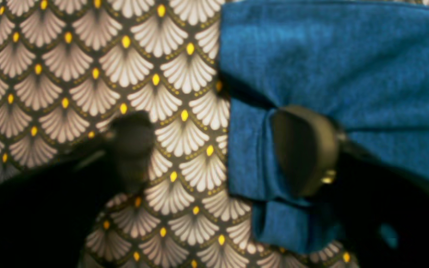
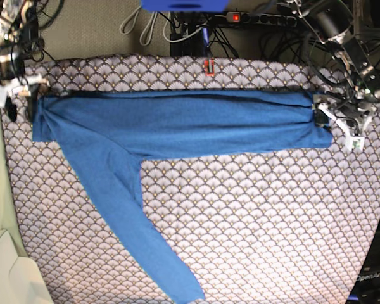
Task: Fold the T-shirt properly
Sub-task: 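Open the right gripper and move it to the hanging sleeve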
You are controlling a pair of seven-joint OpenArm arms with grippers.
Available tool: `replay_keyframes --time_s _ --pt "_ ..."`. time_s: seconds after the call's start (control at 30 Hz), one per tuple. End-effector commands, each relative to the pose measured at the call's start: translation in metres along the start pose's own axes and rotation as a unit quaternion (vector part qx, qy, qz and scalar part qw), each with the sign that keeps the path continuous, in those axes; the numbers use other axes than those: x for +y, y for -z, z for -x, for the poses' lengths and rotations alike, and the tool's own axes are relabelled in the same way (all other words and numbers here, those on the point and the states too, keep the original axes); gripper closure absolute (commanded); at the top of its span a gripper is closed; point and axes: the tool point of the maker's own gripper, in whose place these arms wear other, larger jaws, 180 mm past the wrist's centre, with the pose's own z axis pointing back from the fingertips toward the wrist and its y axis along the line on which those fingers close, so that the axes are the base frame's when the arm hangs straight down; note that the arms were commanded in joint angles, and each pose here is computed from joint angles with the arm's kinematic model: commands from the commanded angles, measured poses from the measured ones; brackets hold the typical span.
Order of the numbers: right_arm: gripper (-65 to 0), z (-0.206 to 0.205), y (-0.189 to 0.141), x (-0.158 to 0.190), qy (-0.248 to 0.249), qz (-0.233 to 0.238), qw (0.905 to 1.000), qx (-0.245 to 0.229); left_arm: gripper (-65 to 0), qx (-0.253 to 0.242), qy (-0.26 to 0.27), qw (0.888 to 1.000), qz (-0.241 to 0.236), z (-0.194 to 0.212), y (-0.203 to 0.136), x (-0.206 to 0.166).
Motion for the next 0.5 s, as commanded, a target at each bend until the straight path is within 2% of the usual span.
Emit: replay_keyframes --time_s 0.0,0.13,0.33,0.47 --pt "-31.9 -0.025 0.005 -0.005 -0.009 -0.003 0.9992 -0.039 -59.6 0.024 0.012 1.0 -0.001 0.007 -0.001 -0.001" --pt "-34.8 -0.053 0.031 -0.006 -0.032 -0.01 0.9976 -0.061 -61.5 0.018 0.015 1.0 -0.004 0.003 -0.003 -0.001" --pt "-38.5 -0.084 0.098 0.017 -0.103 -0.028 0.994 -0.021 -61.5 0.019 0.016 1.0 -0.005 0.004 -0.003 0.0" --pt "-40.5 -0.109 0.143 0.05 -0.135 -0.065 0.9886 -0.009 -61.4 0.021 0.016 1.0 -0.006 0.005 -0.003 0.0"
